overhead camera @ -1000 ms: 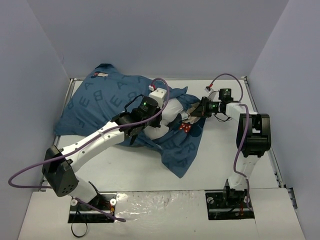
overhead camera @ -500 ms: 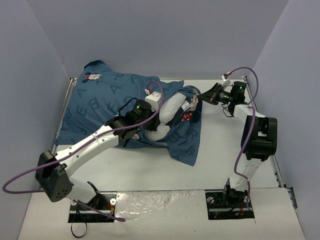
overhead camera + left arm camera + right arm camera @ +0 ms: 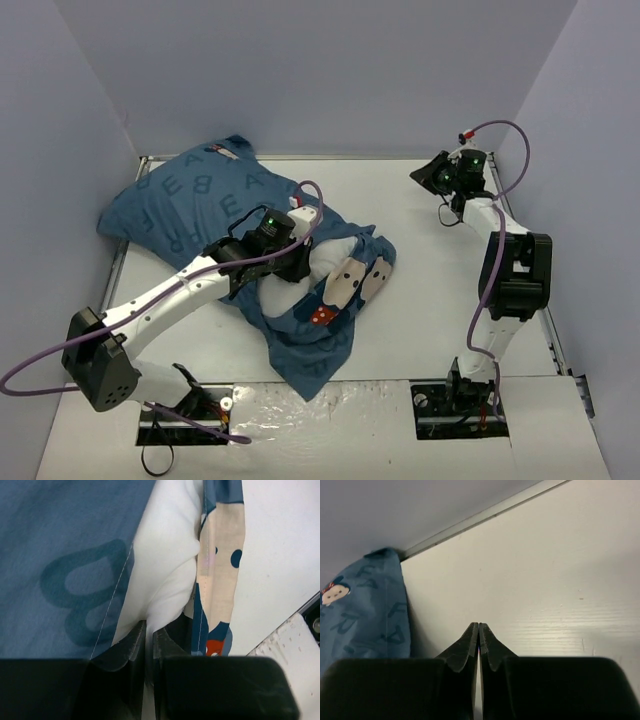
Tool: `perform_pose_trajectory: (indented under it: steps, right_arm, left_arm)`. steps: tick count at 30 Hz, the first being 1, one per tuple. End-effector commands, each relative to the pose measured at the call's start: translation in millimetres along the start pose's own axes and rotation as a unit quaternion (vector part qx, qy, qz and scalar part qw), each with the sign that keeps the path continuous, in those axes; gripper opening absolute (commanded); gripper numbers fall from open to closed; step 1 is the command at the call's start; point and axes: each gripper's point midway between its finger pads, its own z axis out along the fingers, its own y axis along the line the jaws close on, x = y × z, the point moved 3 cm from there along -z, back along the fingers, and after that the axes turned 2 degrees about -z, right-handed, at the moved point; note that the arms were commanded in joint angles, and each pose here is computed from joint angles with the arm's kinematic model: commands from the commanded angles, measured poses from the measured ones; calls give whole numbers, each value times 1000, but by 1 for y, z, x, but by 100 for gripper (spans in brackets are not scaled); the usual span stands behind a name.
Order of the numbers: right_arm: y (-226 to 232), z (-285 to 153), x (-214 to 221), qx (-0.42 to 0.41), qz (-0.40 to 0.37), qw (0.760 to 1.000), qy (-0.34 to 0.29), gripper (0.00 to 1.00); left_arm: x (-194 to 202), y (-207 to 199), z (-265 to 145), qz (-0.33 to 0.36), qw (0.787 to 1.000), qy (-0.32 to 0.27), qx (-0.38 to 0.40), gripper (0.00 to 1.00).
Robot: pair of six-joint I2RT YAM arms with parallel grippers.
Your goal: Remove the pillowcase from the pillow
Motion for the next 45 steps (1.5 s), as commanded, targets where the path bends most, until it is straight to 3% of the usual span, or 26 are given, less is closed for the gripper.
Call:
perform_pose_trajectory:
  steps: [1,2,3,5,6,7,9,14,18,20,27,38,40,43,45]
  right_arm:
    - [9,-1,-6,11,-17,1000,3,0]
    - [28,-4,-4,-38,-22,999,19,0]
    - [70,-16,7,-176,-56,981,62,3]
    - [109,-33,36,-246,-95,956,132,21]
    - [123,-48,45,-274,-149,939,141,30]
    - [134,-55,61,-281,-169,931,162,33]
    - [134,-81,87,-272,-179,925,196,39]
    - [117,-108,119,-140,-178,941,253,49]
    - [115,-125,104,-24,-146,967,206,79]
    - [114,-132,105,8,-134,971,198,86]
    - [92,-138,143,67,-49,968,238,76]
    - [97,-52,116,89,-39,986,136,63]
    - [84,-38,113,123,-43,984,121,57]
    - [51,-23,123,190,-47,972,133,36]
    - [34,-28,128,220,-44,965,139,29]
  left_arm:
    - [-7,-5,-30,15,1000,-21,13,2]
    - [-7,-4,-31,15,1000,-22,7,2]
    - [-7,-2,-32,13,1000,-23,1,2]
    - [-11,1,-29,7,999,-32,-10,2]
    - [-14,1,-25,1,999,-36,-11,2]
    - [-16,3,-22,-2,999,-39,-18,2]
    - [-20,2,-14,-11,999,-46,-18,2]
    - [-29,2,9,-32,998,-54,-21,2]
    - [-42,-1,31,-60,996,-67,-20,2]
    - [-49,-2,43,-73,995,-69,-23,2]
    - [-89,-21,73,-91,989,-115,-6,2]
    - [-87,-37,78,-90,990,-111,13,2]
    - [-87,-36,75,-92,989,-115,11,2]
    - [-87,-33,65,-91,988,-121,2,2]
    - [-88,-30,58,-89,988,-128,-6,2]
